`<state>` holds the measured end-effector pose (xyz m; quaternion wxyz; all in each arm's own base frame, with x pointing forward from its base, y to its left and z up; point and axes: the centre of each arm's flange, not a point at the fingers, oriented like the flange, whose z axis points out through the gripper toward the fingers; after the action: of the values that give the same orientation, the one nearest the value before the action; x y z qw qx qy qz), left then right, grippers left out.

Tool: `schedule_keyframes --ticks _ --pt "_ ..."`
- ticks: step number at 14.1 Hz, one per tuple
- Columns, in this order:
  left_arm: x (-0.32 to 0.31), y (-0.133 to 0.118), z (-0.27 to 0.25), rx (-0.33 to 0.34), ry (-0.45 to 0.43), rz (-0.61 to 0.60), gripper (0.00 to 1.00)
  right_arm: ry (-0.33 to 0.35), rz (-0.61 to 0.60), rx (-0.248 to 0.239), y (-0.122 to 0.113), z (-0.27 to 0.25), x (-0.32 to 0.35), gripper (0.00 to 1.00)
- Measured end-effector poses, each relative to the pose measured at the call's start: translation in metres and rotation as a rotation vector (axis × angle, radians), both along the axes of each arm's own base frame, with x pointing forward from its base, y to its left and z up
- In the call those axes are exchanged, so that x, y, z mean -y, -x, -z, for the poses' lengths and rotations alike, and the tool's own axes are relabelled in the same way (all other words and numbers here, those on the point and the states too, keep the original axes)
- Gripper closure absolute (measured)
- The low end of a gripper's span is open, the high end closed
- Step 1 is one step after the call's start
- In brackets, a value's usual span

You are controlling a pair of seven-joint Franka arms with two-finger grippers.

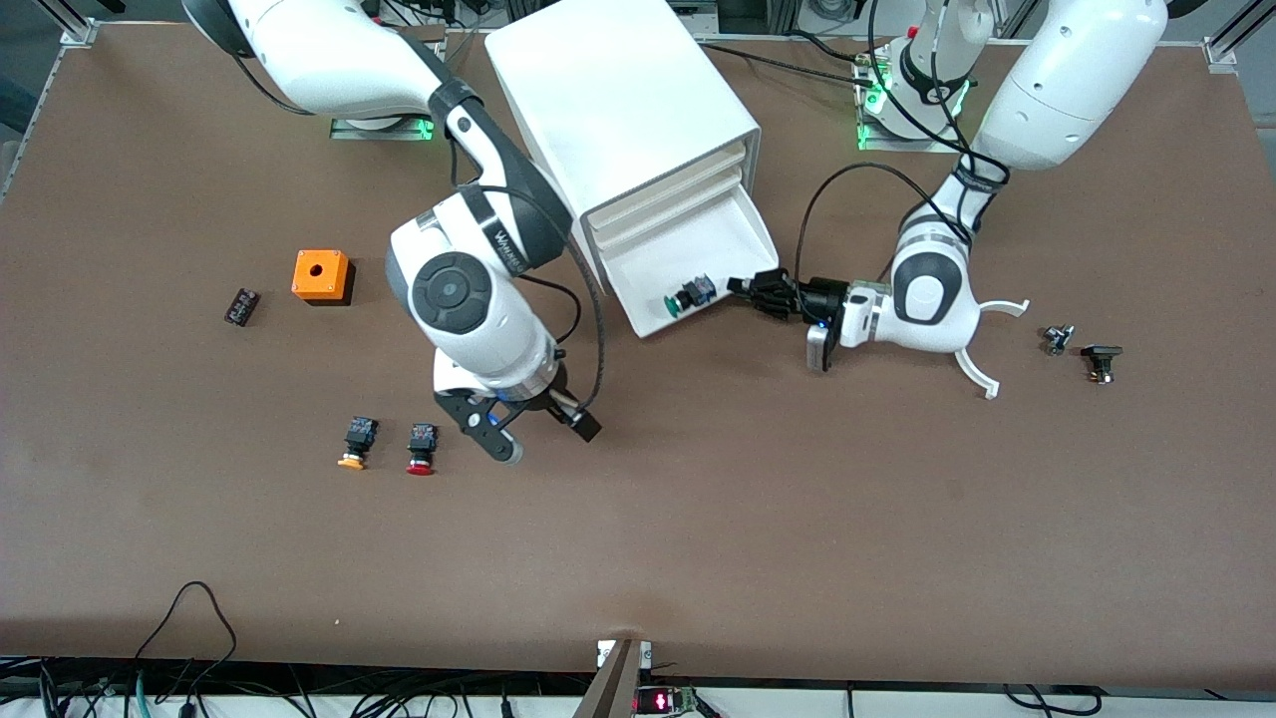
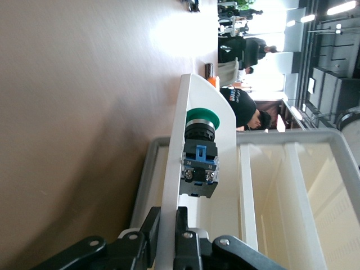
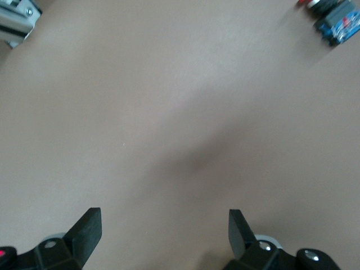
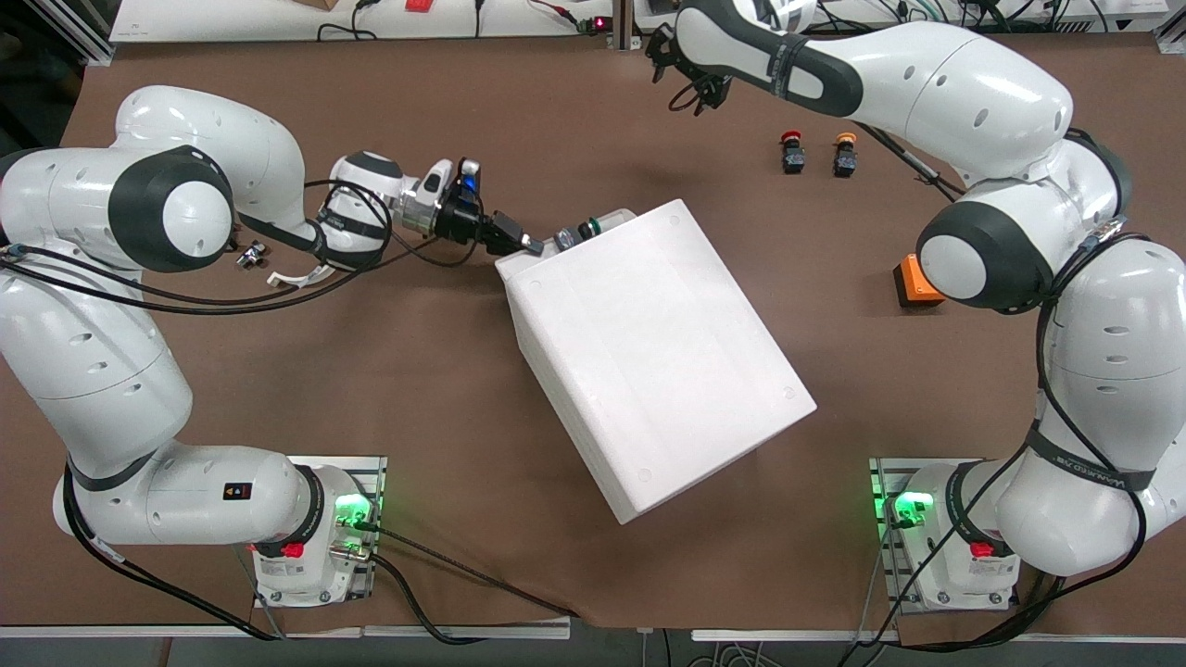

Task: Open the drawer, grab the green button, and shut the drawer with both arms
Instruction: 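Grasp the green button in the drawer with the right gripper and lift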

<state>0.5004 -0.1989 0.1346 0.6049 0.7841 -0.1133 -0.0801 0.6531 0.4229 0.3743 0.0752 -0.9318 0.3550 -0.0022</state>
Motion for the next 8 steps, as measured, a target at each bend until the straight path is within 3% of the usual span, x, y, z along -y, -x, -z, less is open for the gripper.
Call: schedule_keyframes --ticks 5,6,8 --pt "-0.019 -0.027 0.003 0.006 -0.022 0.014 0.85 -0.033 0.026 0.006 0.044 0.005 -0.071 0.00" --pt "-0.019 -0.029 0.002 -0.002 -0.032 0.011 0.81 -0.035 0.028 0.003 0.054 0.007 -0.083 0.00" --pt "-0.024 -0.036 -0.001 -0.003 -0.049 0.008 0.66 -0.036 0.022 -0.007 0.072 0.013 -0.106 0.00"
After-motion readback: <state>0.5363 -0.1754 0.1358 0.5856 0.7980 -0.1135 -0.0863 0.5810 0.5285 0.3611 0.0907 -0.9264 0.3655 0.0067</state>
